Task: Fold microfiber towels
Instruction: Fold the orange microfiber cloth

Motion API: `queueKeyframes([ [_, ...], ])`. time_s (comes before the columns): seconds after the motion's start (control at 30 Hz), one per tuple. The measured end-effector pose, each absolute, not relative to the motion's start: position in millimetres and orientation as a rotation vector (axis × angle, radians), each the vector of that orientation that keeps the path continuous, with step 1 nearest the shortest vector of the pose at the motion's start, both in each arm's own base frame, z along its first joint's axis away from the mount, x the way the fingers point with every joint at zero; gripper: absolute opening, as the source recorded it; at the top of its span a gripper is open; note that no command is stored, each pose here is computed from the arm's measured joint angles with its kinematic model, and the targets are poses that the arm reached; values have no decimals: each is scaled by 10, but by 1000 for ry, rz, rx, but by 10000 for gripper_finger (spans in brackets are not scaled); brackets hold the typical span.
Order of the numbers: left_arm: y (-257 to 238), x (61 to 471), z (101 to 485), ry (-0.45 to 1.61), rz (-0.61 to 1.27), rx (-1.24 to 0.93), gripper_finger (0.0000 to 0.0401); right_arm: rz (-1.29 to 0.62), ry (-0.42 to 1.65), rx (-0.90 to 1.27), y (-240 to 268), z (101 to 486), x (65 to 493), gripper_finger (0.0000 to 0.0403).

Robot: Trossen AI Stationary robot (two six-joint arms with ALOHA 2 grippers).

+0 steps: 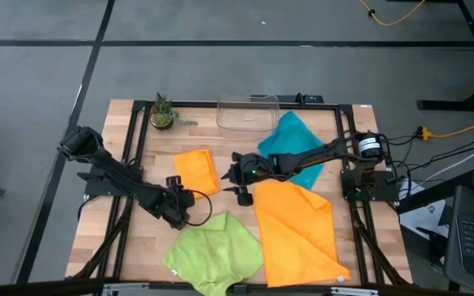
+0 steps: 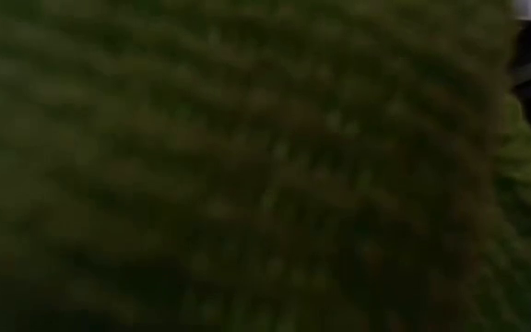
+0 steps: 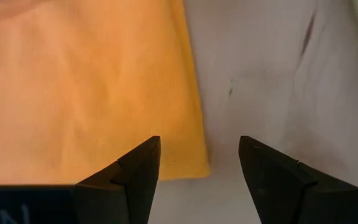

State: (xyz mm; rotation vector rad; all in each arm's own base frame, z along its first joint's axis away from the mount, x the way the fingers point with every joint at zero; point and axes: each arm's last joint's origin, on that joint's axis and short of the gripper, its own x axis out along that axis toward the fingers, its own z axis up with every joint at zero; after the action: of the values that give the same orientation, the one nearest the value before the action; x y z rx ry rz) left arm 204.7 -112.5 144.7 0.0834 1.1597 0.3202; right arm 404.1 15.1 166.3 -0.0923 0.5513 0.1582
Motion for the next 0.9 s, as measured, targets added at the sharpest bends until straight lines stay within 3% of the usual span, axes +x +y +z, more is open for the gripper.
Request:
queueKeyframes([
  [0.27,-1130,2056,1450,1149,318,77,213,160,522,-97,165,1554,4223,278],
  [0.9,-1121,2055,1454,1131,351,73,213,227,555,-275,280,1164,4384,282],
])
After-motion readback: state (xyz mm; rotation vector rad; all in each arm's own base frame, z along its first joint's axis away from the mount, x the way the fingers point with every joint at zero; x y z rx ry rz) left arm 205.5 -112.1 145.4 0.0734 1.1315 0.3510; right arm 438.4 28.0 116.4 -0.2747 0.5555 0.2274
